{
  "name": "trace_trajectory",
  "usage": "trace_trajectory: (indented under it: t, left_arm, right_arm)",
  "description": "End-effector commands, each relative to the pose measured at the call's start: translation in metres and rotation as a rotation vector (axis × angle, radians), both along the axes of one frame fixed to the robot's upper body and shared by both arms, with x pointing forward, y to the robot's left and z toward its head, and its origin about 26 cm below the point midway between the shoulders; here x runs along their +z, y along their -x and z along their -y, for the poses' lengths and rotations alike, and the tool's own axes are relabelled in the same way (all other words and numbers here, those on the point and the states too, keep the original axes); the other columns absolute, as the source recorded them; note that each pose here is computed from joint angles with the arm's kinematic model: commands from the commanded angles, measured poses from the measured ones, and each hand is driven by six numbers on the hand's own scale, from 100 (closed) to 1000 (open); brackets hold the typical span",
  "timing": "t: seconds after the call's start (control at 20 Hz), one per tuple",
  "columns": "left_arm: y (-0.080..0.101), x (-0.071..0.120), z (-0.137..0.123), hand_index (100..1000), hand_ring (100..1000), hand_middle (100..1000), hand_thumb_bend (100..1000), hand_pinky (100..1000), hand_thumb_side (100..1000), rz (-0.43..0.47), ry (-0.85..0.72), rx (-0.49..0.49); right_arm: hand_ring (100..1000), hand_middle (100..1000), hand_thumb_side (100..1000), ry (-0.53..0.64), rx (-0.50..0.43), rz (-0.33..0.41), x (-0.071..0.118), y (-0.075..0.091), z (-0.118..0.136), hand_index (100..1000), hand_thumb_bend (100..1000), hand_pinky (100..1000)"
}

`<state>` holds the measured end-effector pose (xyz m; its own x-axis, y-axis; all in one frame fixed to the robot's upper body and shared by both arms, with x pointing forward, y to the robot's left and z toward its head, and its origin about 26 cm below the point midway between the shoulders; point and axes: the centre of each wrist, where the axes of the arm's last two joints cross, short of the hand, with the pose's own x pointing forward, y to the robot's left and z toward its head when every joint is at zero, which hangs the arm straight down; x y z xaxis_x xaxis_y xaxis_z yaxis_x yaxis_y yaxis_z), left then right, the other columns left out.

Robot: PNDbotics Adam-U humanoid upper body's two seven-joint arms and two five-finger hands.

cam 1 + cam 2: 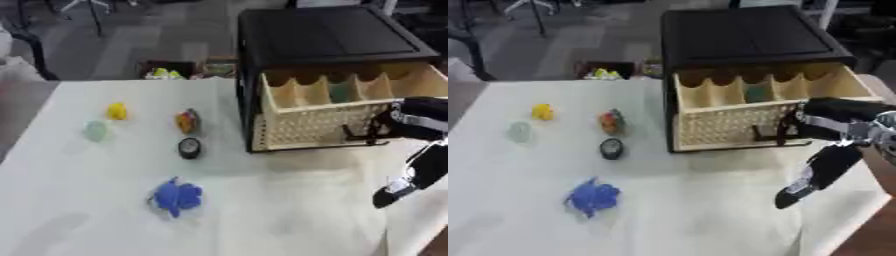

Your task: Pick up objects from table and place into drawer.

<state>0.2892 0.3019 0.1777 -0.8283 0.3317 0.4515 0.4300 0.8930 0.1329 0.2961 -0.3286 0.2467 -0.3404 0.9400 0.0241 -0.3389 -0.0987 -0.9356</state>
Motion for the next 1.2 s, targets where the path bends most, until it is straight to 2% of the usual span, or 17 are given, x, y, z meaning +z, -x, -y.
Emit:
trace_trajectory:
  t: [0.05,0.75,1.2]
  left_arm:
    - [0.0017,0.0096,-0.0035,816,753,743,100,699,799,0.026,-0.018,0.001]
    - [0.0019,0.0095,-0.0041,816,753,743,100,698,800,0.023,-0.020,0.003]
    - [0.0023,0.0091,-0.0051,816,753,743,100,697,799,0.023,-0.022,0.008]
  right_arm:
    - [100,100,549,0.017,0.015,-0.006,0.0055,0.0036,-0.0007,627,1000,100]
    - [100,100,549,0.011,0.041,-0.011,0.0063,0.0092,-0.0059,623,1000,100]
    - [100,100,549,0.011,0.024,-0.027,0.0024,0.0100,-0.0026,621,1000,100]
